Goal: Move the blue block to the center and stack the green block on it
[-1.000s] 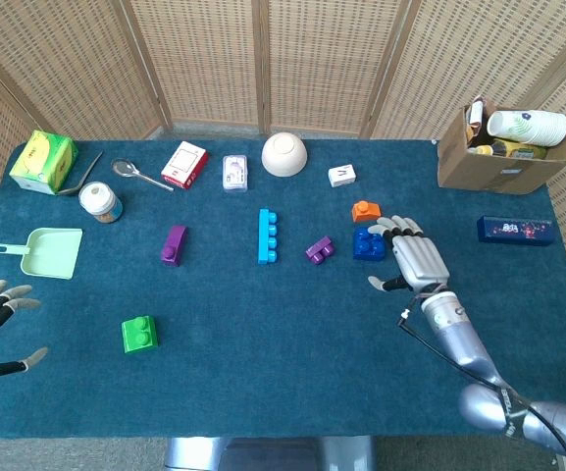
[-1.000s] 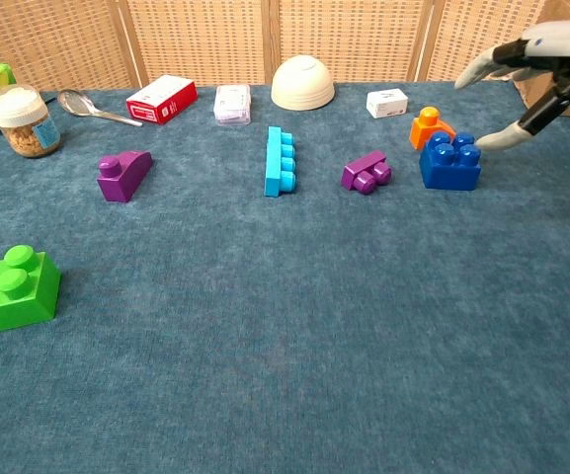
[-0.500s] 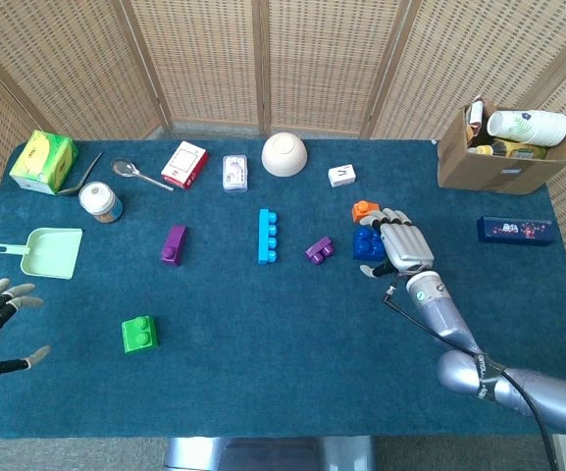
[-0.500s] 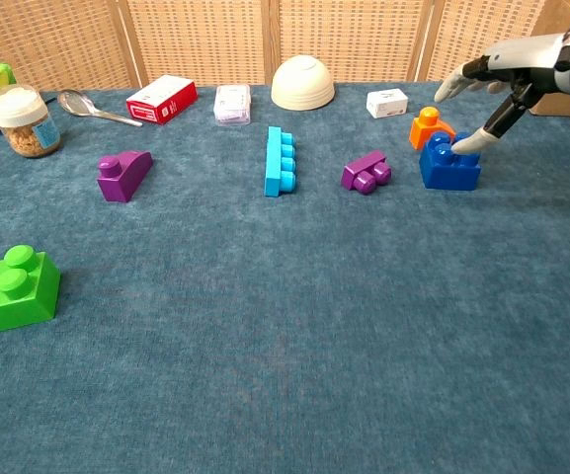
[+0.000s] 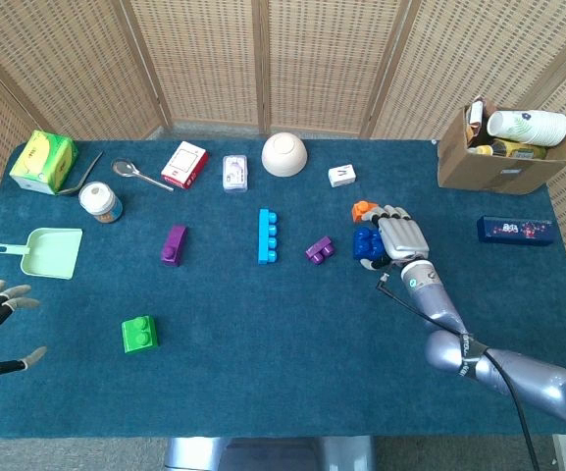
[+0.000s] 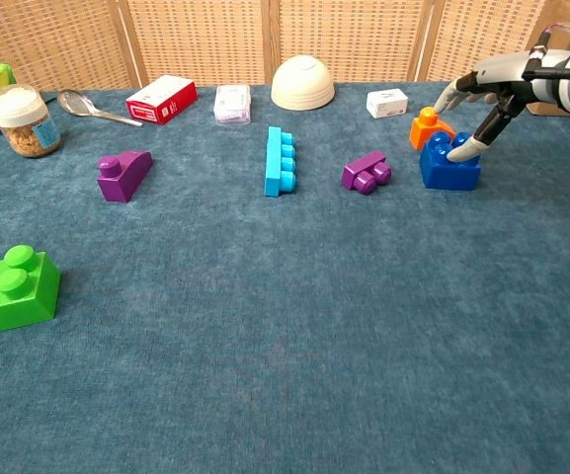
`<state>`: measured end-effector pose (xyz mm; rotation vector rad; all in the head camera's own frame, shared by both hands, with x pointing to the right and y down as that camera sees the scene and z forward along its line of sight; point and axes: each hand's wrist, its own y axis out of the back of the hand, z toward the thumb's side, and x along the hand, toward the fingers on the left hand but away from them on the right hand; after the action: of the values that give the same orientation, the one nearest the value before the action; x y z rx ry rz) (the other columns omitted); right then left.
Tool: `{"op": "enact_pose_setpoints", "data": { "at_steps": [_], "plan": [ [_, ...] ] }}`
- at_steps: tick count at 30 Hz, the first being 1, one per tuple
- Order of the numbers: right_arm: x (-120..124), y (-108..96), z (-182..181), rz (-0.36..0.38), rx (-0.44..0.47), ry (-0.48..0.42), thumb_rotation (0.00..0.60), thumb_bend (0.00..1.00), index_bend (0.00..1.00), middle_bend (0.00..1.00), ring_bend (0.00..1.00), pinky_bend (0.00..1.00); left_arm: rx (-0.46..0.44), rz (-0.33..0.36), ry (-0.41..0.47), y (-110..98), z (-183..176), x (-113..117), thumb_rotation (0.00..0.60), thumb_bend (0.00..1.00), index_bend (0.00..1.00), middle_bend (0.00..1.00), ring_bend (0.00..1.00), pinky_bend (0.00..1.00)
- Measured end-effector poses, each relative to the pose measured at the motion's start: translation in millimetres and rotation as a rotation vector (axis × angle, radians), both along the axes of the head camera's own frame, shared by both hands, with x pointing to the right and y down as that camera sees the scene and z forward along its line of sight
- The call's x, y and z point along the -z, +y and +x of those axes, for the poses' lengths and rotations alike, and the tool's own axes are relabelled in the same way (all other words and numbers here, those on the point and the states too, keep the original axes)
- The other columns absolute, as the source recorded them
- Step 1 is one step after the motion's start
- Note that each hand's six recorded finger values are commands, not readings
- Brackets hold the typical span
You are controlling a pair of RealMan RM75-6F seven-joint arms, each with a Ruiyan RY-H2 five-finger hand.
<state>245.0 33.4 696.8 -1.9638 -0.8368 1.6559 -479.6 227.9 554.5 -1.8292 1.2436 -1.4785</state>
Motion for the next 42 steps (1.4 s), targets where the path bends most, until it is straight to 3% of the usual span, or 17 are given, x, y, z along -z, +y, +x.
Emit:
{"op": "enact_pose_setpoints", "data": {
  "at_steps": [29, 42],
  "plan": [
    [-27, 0, 8, -0.045, -0.02, 0.077, 0.488, 0.23, 0.17, 0.12, 0.0, 0.0, 0.015, -0.002, 0.004, 4, -7, -3, 0.596, 0.24, 0.31, 0.21, 0.05, 0.0],
    [-34, -2, 7, -0.057, -0.023, 0.095, 0.506, 0.23, 0.25, 0.12, 0.0, 0.0, 0.024, -0.001, 0.001, 7, -11, -3, 0.596, 0.24, 0.31, 0.21, 0.05, 0.0]
  ]
}}
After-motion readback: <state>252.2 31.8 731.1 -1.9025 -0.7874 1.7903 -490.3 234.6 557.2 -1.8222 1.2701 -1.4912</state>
